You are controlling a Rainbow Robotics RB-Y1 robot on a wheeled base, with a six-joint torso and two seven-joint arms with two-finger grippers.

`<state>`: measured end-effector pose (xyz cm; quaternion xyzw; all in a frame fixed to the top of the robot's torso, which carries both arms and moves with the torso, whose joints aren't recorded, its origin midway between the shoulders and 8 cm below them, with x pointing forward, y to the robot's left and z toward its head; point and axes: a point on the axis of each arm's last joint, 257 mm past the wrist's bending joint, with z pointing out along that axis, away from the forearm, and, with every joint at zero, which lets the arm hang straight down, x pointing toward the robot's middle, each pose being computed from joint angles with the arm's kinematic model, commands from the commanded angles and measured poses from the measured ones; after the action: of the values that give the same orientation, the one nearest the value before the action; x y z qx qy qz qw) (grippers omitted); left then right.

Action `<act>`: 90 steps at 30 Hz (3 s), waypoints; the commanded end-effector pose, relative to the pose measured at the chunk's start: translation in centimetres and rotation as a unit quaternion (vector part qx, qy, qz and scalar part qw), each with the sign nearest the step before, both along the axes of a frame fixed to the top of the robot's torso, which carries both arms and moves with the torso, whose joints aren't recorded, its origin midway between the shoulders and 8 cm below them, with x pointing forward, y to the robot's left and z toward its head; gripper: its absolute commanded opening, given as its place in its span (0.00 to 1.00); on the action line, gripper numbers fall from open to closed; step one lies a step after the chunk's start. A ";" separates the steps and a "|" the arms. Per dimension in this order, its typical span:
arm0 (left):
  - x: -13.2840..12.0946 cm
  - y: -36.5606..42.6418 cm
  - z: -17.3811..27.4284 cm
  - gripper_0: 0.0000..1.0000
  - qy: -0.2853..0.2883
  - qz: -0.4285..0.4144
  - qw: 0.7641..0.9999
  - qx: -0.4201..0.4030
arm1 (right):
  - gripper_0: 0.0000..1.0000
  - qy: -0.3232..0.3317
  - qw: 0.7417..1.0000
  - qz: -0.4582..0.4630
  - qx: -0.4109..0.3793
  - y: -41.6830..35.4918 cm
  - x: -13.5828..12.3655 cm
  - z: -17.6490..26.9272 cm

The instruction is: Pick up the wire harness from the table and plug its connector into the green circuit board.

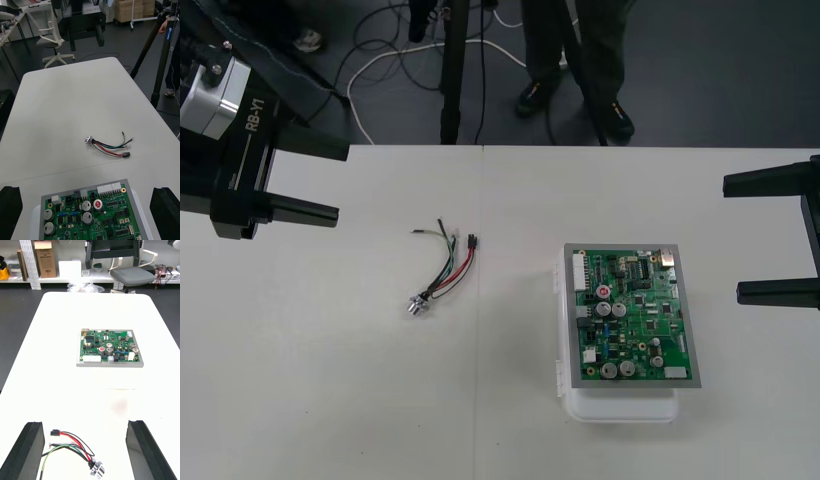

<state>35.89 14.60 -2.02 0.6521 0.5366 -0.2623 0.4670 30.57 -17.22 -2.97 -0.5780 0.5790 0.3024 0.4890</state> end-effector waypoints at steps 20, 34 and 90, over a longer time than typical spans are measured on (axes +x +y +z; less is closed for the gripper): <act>-0.5 1.0 0.1 0.64 0.014 0.011 1.000 0.021 | 1.00 0.003 1.000 -0.011 -0.005 -0.4 0.3 1.6; -0.5 1.0 0.1 0.64 0.014 0.011 1.000 0.021 | 1.00 0.003 1.000 -0.011 -0.005 -0.4 0.3 1.6; -0.5 1.0 0.1 0.64 0.014 0.011 1.000 0.021 | 1.00 0.003 1.000 -0.011 -0.005 -0.4 0.3 1.6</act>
<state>35.89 14.60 -2.02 0.6521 0.5366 -0.2623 0.4670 30.57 -17.22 -2.97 -0.5780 0.5790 0.3024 0.4890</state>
